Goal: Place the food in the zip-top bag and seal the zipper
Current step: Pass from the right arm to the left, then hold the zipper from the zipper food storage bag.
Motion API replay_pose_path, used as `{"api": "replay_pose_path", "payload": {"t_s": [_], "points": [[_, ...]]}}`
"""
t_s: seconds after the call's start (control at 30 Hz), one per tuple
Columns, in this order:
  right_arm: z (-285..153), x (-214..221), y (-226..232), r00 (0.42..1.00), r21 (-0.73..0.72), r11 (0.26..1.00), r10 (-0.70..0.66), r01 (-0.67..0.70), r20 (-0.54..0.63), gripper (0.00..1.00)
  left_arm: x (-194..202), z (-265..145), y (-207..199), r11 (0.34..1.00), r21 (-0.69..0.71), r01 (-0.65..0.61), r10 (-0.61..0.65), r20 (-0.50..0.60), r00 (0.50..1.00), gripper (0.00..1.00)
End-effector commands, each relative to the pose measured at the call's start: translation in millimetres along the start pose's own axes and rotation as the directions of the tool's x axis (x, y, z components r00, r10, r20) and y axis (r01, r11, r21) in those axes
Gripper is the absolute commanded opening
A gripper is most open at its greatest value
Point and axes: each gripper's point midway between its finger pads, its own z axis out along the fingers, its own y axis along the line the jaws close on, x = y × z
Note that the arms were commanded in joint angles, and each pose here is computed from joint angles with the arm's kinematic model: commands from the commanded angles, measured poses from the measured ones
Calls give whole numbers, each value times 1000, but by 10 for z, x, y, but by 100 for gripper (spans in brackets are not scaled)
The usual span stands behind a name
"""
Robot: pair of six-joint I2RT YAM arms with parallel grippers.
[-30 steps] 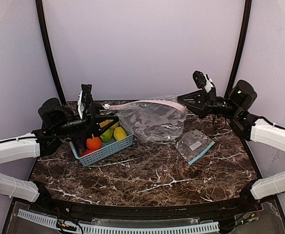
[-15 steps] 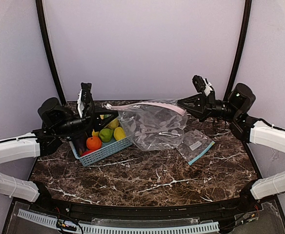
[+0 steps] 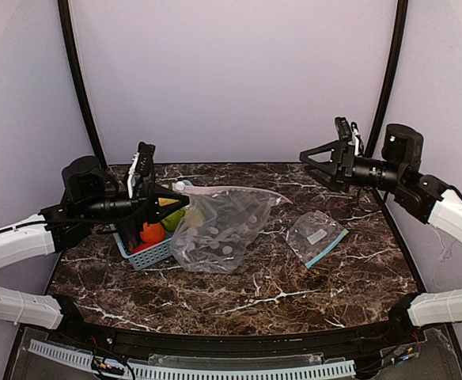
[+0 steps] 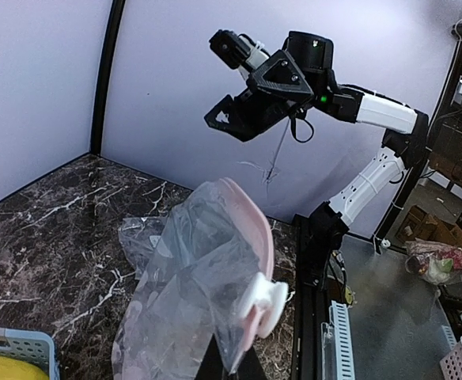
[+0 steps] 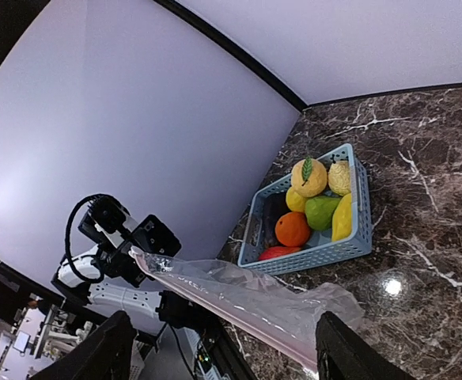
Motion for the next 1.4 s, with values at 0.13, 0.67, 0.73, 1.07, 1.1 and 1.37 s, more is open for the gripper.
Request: {"api": "replay_pose_path", "payload": {"t_s": [0.13,0.67,0.73,1.07,1.1,1.37], "points": [[-40,92,-12,909,163,894,-406,417,-96,72,250,-23,-314,981,147,129,-84,-275,958,1],[1046,803,794,707,-183,738,-674,649,-214,55,338,34,-267,977,146,157,-96,-358,929,1],[1181,862,807,700,-168,735,-678,657,-225,54,347,37,-259,977,142,162,-101,-360,927,1],[1568,1057,965,638,-27,659,-736,751,-227,50,295,57,-223,981,123,151,-101,-343,934,1],[1586,1070,987,634,-26,655,-740,755,-225,49,297,59,-216,981,121,151,-101,-342,934,1],[1713,1113,920,614,47,626,-745,779,-259,41,279,58,-209,983,112,147,-102,-336,936,1]]}}
